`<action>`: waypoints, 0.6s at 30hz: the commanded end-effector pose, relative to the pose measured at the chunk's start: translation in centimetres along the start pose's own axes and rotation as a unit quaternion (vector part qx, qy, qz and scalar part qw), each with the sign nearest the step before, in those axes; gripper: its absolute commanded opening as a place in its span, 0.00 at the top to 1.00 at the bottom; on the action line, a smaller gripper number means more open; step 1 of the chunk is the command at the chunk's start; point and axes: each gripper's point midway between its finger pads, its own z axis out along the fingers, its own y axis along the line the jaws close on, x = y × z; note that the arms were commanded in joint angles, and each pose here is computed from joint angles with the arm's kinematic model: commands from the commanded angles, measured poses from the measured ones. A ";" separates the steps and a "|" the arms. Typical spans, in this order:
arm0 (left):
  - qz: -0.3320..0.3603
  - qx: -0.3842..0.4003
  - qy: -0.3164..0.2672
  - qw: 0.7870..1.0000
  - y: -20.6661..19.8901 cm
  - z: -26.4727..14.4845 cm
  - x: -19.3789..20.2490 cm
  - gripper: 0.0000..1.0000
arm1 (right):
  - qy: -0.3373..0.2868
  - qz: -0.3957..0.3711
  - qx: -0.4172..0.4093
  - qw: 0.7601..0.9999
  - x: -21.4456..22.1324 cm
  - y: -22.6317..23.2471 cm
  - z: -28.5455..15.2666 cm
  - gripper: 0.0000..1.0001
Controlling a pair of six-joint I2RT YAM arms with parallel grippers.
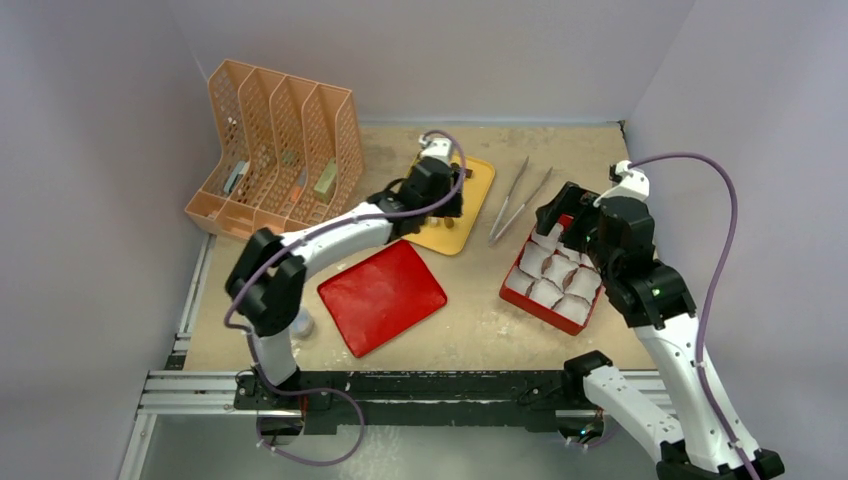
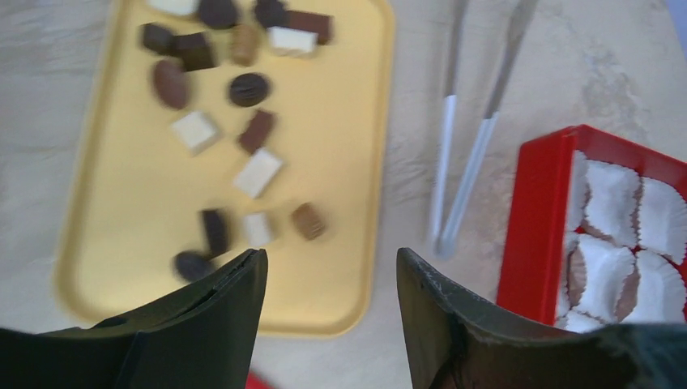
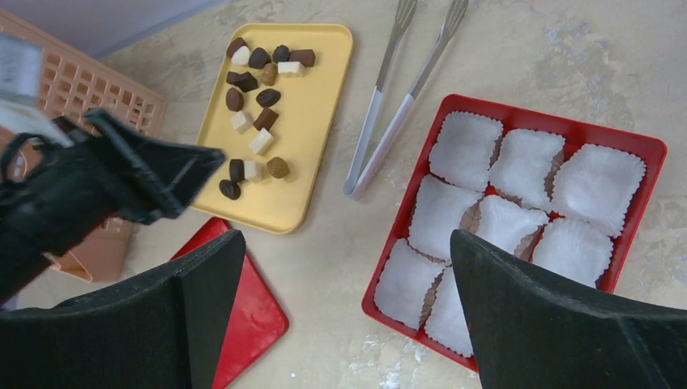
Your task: Pack the chocolate
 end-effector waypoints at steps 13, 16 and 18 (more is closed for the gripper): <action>0.069 0.098 -0.037 0.992 -13.9 9.3 4.1 0.43 | -0.015 0.001 -0.002 1.000 -0.6 -0.5 -1.7 0.01; 0.076 0.090 -0.023 0.993 -13.6 10.8 5.8 0.43 | -0.018 0.000 -0.002 1.000 -0.7 -0.5 -2.0 0.01; 0.081 0.083 -0.018 0.993 -13.2 11.4 6.5 0.43 | -0.019 -0.001 -0.001 1.000 -0.7 -0.6 -2.1 0.01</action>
